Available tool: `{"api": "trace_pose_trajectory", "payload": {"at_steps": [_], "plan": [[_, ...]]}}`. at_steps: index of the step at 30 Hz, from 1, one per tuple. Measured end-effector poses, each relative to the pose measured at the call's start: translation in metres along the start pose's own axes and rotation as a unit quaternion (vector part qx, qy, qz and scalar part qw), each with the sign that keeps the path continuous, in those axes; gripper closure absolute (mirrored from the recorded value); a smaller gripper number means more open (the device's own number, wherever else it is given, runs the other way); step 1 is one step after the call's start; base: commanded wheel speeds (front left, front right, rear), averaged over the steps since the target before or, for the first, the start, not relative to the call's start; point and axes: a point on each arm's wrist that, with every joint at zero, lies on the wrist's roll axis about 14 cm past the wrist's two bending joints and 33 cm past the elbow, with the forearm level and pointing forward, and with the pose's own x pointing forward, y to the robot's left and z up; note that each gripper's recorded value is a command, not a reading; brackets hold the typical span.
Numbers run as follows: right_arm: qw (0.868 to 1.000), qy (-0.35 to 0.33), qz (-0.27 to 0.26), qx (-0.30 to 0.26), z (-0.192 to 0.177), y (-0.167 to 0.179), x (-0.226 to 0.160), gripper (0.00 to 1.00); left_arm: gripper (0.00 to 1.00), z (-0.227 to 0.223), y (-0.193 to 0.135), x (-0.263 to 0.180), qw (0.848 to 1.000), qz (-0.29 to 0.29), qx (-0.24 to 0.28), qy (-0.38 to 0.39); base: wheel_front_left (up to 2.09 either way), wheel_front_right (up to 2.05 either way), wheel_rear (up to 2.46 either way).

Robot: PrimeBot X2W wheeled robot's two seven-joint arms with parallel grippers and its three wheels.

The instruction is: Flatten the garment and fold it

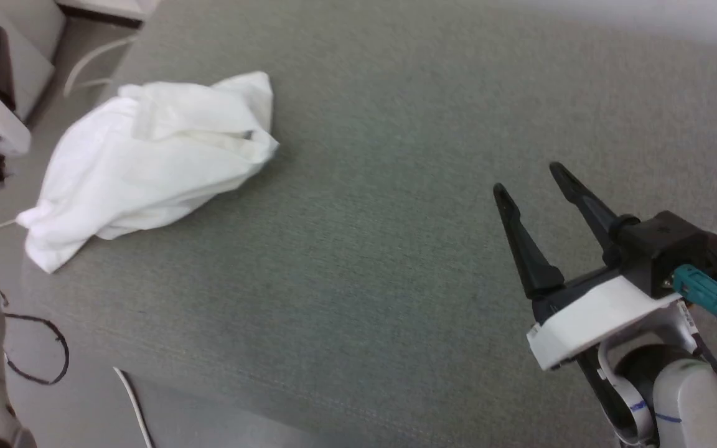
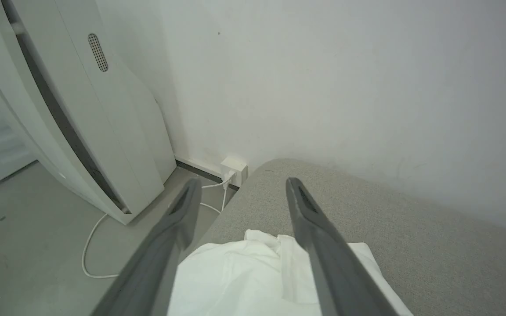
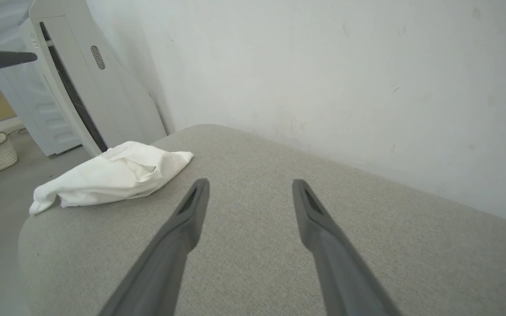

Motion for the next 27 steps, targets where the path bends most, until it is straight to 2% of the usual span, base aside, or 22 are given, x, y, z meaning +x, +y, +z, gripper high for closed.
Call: {"api": "trace_pose_trajectory", "payload": {"at_steps": [3,5,12,13,14,15,18,22,23,24,27], "plan": [[1.0,0.01,-0.006,0.002,-0.01,-0.009,0.006,0.0,0.0,-0.033,-0.01,0.023,0.995,-0.004,-0.035,0.089,0.0,0.0,0.0],[1.0,0.02,-0.012,0.006,-0.02,-0.017,0.008,0.0,0.0,-0.06,-0.016,0.032,0.987,-0.004,-0.054,0.151,0.0,0.0,0.0],[0.998,0.045,-0.04,0.011,-0.047,-0.043,0.009,0.0,0.0,-0.153,-0.03,0.04,0.942,0.011,-0.076,0.327,0.0,0.0,0.0],[0.998,0.05,-0.045,0.012,-0.051,-0.047,0.008,0.0,0.0,-0.164,-0.034,0.04,0.935,0.011,-0.076,0.345,0.0,0.0,0.0],[0.998,0.05,-0.045,0.012,-0.051,-0.047,0.008,0.0,0.0,-0.164,-0.034,0.04,0.935,0.011,-0.076,0.345,0.0,0.0,0.0],[0.997,0.058,-0.054,0.014,-0.058,-0.054,0.006,0.0,0.0,-0.184,-0.041,0.04,0.922,0.017,-0.087,0.377,0.0,0.0,0.0],[0.995,0.069,-0.064,0.016,-0.068,-0.062,0.003,0.0,0.0,-0.207,-0.046,0.04,0.906,0.037,-0.106,0.408,0.0,0.0,0.0],[0.994,0.079,-0.075,0.015,-0.076,-0.072,0.0,0.0,0.02,-0.222,-0.048,0.043,0.889,0.048,-0.095,0.446,0.0,0.0,0.0],[0.994,0.079,-0.075,0.015,-0.076,-0.072,0.0,0.0,0.33,-0.222,-0.048,0.043,0.889,0.048,-0.095,0.446,0.0,0.0,0.0],[0.993,0.081,-0.079,0.015,-0.078,-0.075,-0.002,0.0,1.0,-0.225,-0.049,0.044,0.884,0.052,-0.095,0.454,0.0,0.0,0.0],[0.992,0.087,-0.086,0.013,-0.082,-0.081,-0.005,0.0,1.0,-0.229,-0.054,0.047,0.873,0.054,-0.1,0.473,0.0,0.0,0.0]]}}
